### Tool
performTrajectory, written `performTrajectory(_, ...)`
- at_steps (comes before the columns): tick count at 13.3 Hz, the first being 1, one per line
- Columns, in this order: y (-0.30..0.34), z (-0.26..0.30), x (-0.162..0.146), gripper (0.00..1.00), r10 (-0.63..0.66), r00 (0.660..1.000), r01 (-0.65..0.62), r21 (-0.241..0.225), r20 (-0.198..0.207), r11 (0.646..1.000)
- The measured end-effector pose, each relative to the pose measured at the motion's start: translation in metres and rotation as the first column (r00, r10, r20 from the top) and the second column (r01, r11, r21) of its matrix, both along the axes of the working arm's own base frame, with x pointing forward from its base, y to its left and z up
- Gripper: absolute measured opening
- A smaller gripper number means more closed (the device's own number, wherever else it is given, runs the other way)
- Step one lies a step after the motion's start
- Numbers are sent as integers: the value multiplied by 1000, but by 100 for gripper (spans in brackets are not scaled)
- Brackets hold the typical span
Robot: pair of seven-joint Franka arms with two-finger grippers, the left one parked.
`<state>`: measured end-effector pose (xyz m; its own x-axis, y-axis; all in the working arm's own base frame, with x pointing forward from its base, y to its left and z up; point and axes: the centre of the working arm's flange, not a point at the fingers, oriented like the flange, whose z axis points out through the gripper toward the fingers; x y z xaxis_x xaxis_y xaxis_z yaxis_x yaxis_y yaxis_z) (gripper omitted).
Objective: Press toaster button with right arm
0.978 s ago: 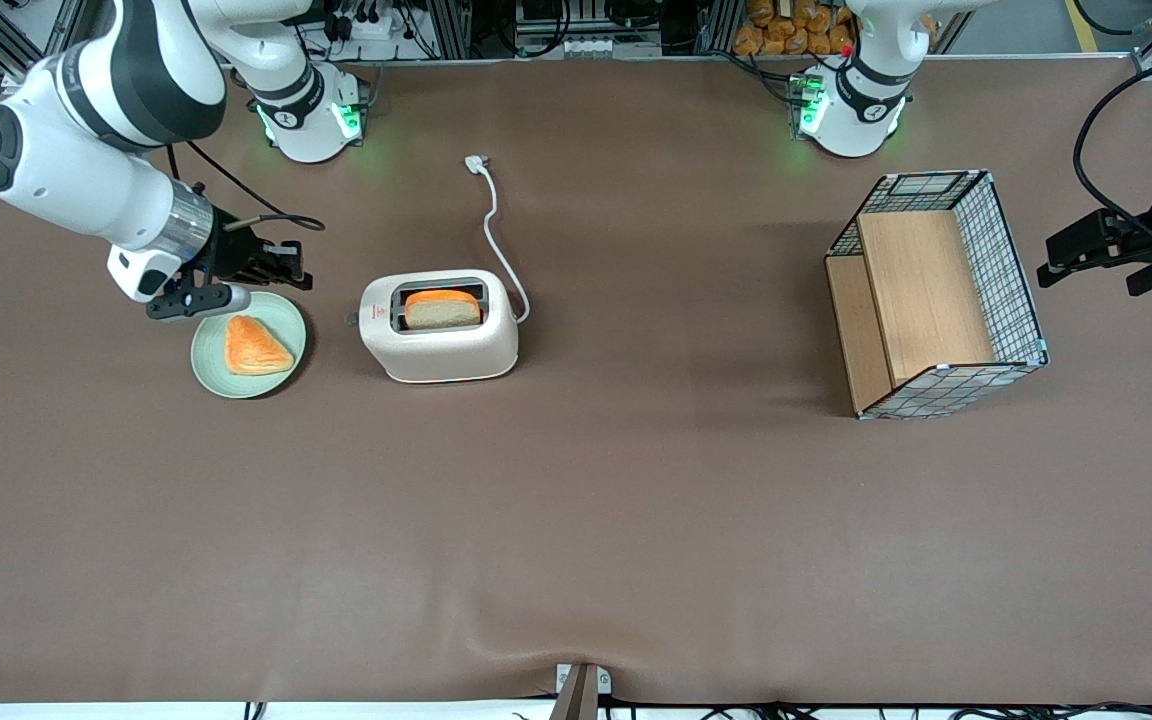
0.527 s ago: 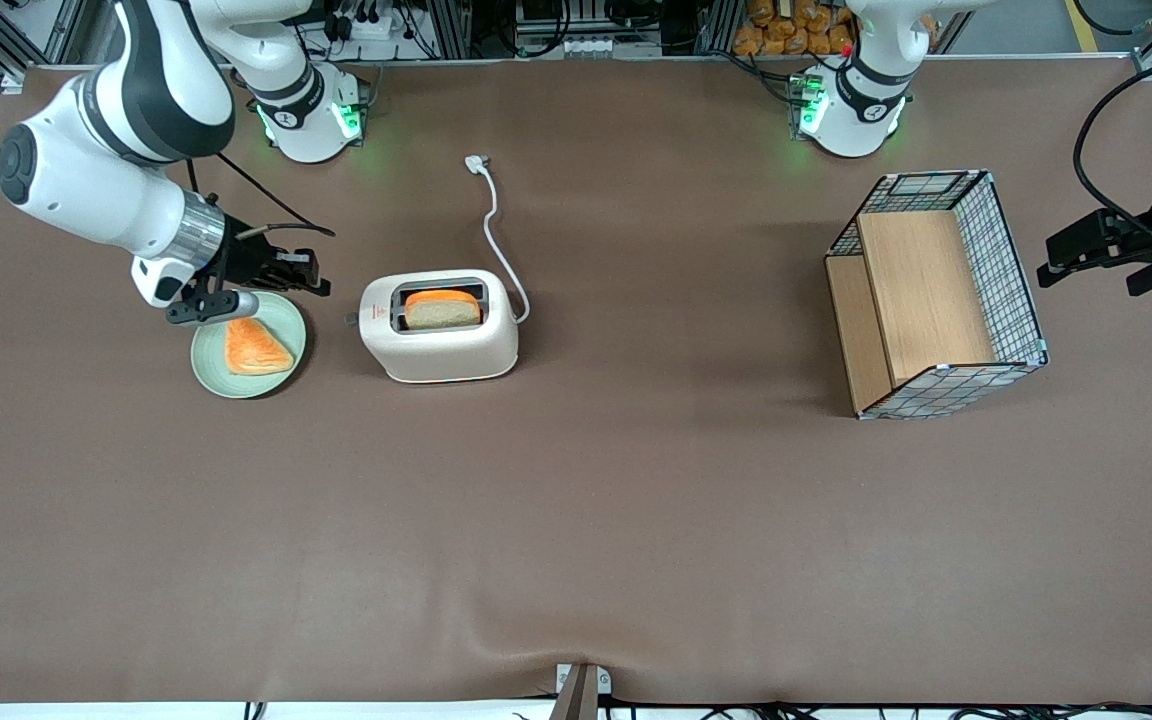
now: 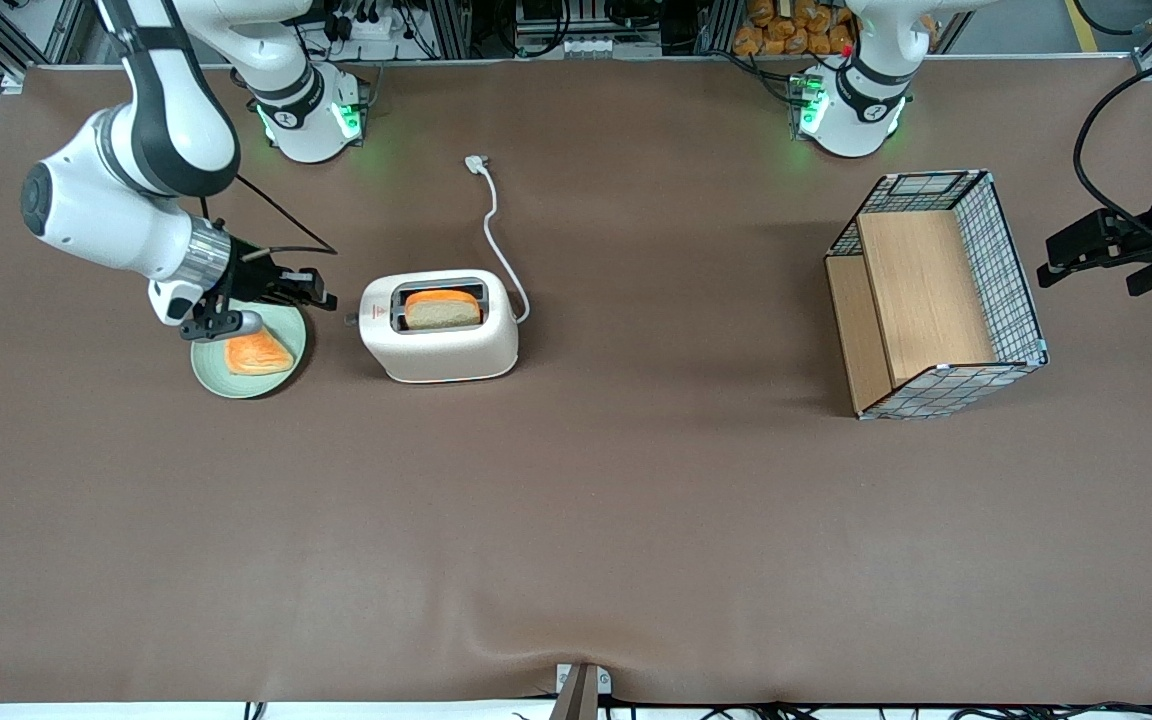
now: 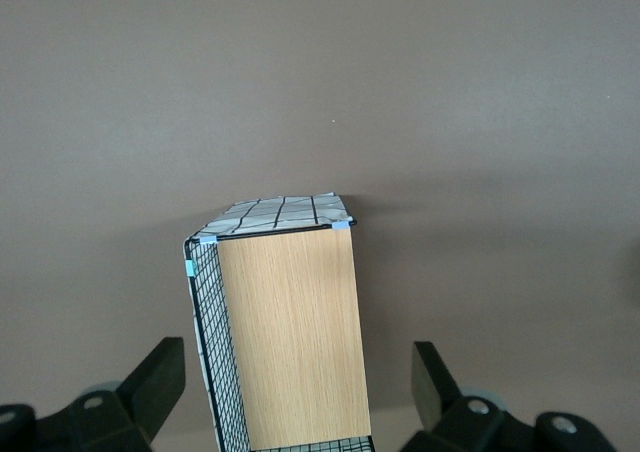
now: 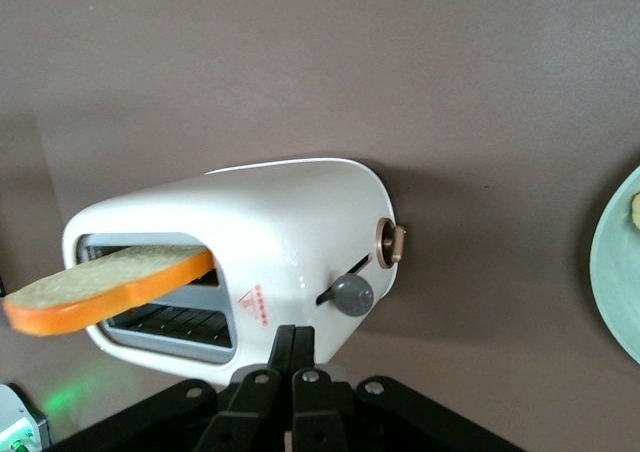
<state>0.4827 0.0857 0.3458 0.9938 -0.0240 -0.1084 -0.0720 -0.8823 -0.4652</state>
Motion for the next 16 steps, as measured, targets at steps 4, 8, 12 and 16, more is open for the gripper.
performTrajectory(4,1,-21,2,1,0,1000,1,50,-13,999)
performTrajectory(8,-1,-34,4,1,-4,1000,5,51,-22,999)
performTrajectory(12,-2,-48,4,1,-8,999,10,46,-41,999)
performTrajectory(16,-2,-55,4,1,-8,999,10,45,-51,999)
